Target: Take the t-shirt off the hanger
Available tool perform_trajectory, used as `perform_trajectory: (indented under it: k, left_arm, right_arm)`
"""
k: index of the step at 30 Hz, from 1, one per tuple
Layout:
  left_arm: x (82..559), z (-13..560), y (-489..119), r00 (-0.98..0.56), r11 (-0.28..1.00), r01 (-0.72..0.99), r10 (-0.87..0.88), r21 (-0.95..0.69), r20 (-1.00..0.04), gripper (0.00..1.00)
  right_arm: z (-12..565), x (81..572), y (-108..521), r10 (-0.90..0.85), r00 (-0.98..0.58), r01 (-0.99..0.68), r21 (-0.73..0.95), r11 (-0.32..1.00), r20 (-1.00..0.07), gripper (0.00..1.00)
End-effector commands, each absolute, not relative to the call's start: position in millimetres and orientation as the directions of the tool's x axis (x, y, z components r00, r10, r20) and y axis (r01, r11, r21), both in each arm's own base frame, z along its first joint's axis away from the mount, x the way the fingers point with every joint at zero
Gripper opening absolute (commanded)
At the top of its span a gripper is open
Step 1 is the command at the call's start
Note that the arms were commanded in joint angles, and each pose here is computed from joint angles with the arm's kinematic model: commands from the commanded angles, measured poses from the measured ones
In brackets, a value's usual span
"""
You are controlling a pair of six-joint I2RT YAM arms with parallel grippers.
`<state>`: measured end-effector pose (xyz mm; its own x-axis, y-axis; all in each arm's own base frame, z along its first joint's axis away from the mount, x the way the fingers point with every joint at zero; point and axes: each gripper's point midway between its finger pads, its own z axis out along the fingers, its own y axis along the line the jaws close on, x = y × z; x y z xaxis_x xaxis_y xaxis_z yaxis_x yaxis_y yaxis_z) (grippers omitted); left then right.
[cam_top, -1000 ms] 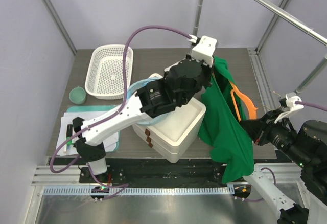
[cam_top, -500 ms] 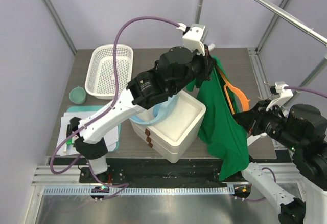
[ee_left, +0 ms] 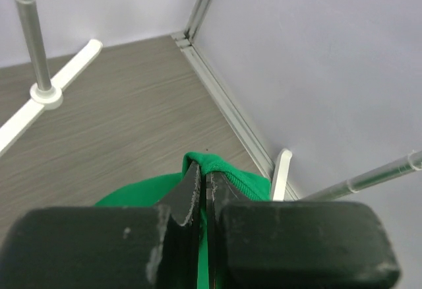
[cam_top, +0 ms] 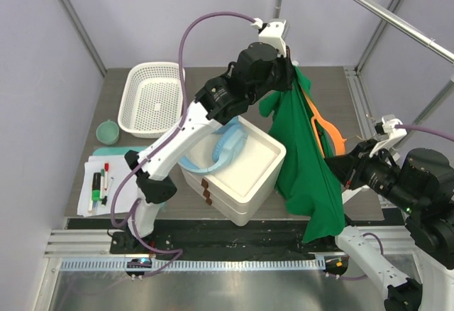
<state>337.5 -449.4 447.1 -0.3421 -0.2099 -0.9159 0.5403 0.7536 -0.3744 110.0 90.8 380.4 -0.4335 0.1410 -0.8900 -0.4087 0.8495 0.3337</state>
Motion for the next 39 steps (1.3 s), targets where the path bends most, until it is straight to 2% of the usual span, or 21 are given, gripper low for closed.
perform_trajectory:
  k: [1, 5, 8, 10, 16, 20, 21, 25, 32, 36, 37, 39]
  left_arm:
    - [407, 490, -383, -0.182, 0.823, 0.365, -0.395, -0.434, -0.901, 0.0]
    - [417, 500, -375, -0.173, 0.801, 0.37, -0.438, -0.47, -0.882, 0.0]
    - [394, 513, -399, -0.215, 0.713, 0.497, -0.451, -0.495, -0.866, 0.0]
    - [381, 505, -412, -0.21, 0.735, 0.494, -0.418, -0.465, -0.884, 0.0]
    - [410, 461, -365, -0.187, 0.887, 0.155, -0.406, -0.435, -0.894, 0.0]
    - [441, 432, -323, -0.203, 0.91, -0.001, -0.407, -0.415, -0.891, 0.0]
    - [442, 432, -319, -0.211, 0.909, 0.003, -0.406, -0.416, -0.889, 0.0]
    - [437, 433, -316, -0.228, 0.92, 0.036, -0.372, -0.39, -0.9, 0.0]
    - [421, 449, -310, -0.246, 0.907, 0.089, -0.379, -0.411, -0.892, 0.0]
    - [398, 466, -352, -0.3, 0.808, 0.359, -0.374, -0.467, -0.877, 0.0]
    - [382, 482, -376, -0.32, 0.705, 0.506, -0.382, -0.497, -0.867, 0.0]
    - [364, 479, -383, -0.359, 0.657, 0.547, -0.376, -0.519, -0.854, 0.0]
  right_arm:
    - [363, 68, 98, 0.086, -0.495, -0.499, 0.364, 0.787, -0.865, 0.01]
    - [348, 67, 96, 0.077, -0.528, -0.477, 0.37, 0.797, -0.846, 0.01]
    - [342, 75, 93, 0.068, -0.54, -0.452, 0.357, 0.818, -0.839, 0.01]
    - [347, 80, 98, 0.063, -0.537, -0.466, 0.358, 0.809, -0.841, 0.01]
    - [362, 73, 104, 0.041, -0.506, -0.536, 0.352, 0.767, -0.862, 0.01]
    - [368, 55, 97, 0.047, -0.461, -0.57, 0.336, 0.75, -0.886, 0.01]
    - [369, 52, 94, 0.045, -0.447, -0.575, 0.326, 0.75, -0.893, 0.01]
    - [370, 44, 79, 0.051, -0.367, -0.583, 0.272, 0.765, -0.929, 0.01]
    - [353, 38, 56, 0.05, -0.324, -0.558, 0.234, 0.797, -0.945, 0.01]
    - [358, 48, 56, 0.043, -0.372, -0.513, 0.244, 0.823, -0.927, 0.01]
    - [360, 50, 56, 0.038, -0.372, -0.51, 0.238, 0.826, -0.927, 0.01]
    - [367, 51, 52, 0.037, -0.358, -0.503, 0.226, 0.834, -0.933, 0.01]
